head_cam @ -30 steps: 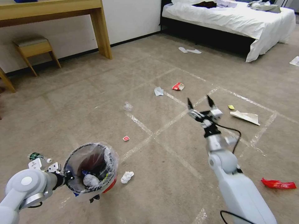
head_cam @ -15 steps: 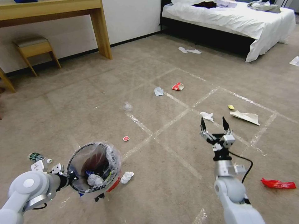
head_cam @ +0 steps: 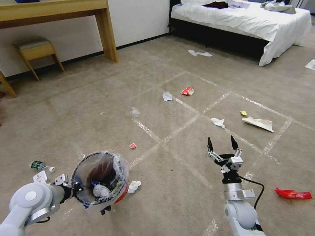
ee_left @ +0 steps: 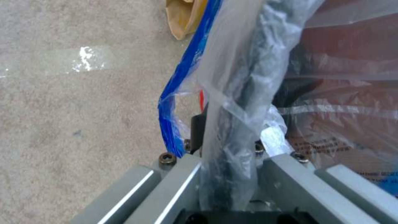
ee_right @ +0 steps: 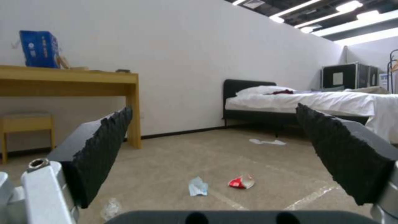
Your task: Pick up the trash bin and place the garbage on the floor into it.
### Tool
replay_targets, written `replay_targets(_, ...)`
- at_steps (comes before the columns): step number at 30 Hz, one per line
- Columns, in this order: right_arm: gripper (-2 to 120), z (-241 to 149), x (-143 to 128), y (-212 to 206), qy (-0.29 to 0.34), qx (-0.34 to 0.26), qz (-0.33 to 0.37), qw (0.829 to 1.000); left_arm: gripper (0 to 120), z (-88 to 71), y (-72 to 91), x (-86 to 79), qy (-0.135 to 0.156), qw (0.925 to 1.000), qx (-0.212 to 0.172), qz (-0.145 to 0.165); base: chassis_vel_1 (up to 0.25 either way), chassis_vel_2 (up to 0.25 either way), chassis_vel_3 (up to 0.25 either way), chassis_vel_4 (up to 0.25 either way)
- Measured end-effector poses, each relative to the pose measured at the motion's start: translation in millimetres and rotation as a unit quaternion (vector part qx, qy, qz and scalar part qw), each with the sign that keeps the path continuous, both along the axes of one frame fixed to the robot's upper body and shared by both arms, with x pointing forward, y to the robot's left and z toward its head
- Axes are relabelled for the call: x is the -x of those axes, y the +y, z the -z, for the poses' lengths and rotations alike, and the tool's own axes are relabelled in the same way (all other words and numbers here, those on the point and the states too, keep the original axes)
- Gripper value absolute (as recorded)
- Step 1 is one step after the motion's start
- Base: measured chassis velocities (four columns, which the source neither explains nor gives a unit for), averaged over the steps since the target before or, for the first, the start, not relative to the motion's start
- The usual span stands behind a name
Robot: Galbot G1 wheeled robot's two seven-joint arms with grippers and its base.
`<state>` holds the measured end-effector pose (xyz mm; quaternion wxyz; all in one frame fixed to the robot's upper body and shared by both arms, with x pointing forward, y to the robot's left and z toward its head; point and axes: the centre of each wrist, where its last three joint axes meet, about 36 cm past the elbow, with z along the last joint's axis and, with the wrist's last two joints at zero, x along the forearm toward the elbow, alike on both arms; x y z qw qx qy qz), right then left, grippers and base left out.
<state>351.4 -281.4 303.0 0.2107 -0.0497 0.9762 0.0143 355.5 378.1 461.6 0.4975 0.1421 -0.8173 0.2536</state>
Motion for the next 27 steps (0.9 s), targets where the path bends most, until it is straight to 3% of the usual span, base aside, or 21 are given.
replay_targets(9, 100, -2.5, -2.9, -6.7, -0.004, 0.001, 0.006, 1.0, 0, -7.7, 1.8, -0.1, -0.006, 0.9999, -0.008, 0.002, -0.021, 0.02, 0.027, -0.03)
replay_targets(27, 100, 2.5, -6.7, 0.8, -0.002, -0.006, 0.006, 1.0, 0, -8.8, 4.1, -4.6, -0.008, 0.9999, -0.012, 0.002, -0.078, 0.098, 0.085, -0.086)
